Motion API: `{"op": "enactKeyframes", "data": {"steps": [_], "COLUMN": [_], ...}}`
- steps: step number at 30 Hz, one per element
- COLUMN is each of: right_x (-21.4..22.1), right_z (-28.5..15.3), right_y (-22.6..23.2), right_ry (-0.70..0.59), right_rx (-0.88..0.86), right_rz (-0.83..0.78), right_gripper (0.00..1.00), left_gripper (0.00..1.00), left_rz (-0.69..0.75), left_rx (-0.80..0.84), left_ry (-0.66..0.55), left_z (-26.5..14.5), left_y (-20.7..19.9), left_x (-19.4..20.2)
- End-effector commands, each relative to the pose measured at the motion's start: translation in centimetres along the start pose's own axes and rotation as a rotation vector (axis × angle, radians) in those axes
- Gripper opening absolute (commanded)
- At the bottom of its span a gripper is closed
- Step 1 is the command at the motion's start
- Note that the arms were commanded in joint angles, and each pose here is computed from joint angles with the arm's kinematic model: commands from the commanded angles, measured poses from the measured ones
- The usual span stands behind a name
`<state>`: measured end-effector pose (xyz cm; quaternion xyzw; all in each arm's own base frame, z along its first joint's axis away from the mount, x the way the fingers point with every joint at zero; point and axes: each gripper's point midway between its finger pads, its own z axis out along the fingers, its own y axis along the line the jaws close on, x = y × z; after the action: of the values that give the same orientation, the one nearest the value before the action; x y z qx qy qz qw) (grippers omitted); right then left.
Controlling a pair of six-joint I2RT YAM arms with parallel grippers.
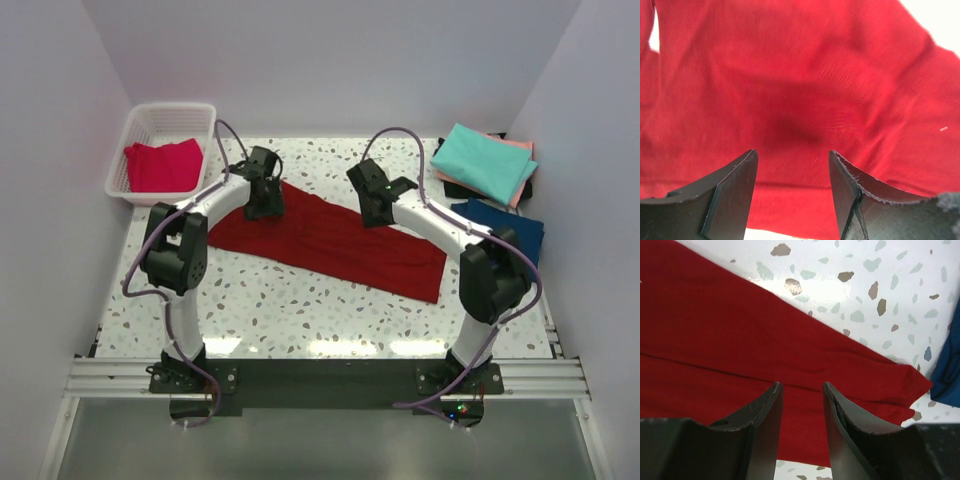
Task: Fold and stack the t-shirts
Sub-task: Fold the tshirt
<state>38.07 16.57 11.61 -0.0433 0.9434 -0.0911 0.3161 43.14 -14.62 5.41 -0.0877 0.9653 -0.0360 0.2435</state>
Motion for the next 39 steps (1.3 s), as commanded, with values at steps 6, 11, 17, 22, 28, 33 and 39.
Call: {"op": "enactKeyframes", "data": {"steps": [6, 11, 17, 22, 28, 33, 39], "right_x": [3.4, 5.4, 7.7, 8.5, 9.5, 11.3, 13.8], "right_z": [-1.6, -2.1, -2.2, -2.3, -0.7, 1.0, 2.1], "right_y": [-0.8, -1.4, -1.9, -2.1, -2.0, 0.1, 2.0], "right_ry": [0.06, 0.1, 0.171, 0.196, 0.235, 0.309, 0.402], "right_rx": [-0.042, -0.051, -0.047, -0.038, -0.031, -0.112, -0.19], "right_rz": [-0.002, -0.011, -0.03, -0.045, -0.086, -0.127, -0.143], "right_gripper": [0.42, 0.42, 0.42, 0.43, 0.42, 0.41, 0.41], "left_gripper": [0.63, 0.63, 0.63, 0.64, 0.65, 0.67, 0.71], "left_rz": [-0.042, -0.049, -0.046, -0.063, -0.071, -0.049, -0.058], "left_rx": [-0.16, -0.156, -0.118, 0.02, 0.212, 0.311, 0.461], "left_ry": [0.054, 0.031, 0.005, -0.084, -0.194, -0.315, -0.375], "left_z": [2.8, 5.5, 9.7, 12.4, 13.1, 11.9, 11.3], "left_y": [1.3, -0.1, -2.4, -5.2, -9.2, -11.0, -12.7], "left_x": [0.5, -1.6, -3.8, -6.3, -9.5, -12.4, -14.8]}}
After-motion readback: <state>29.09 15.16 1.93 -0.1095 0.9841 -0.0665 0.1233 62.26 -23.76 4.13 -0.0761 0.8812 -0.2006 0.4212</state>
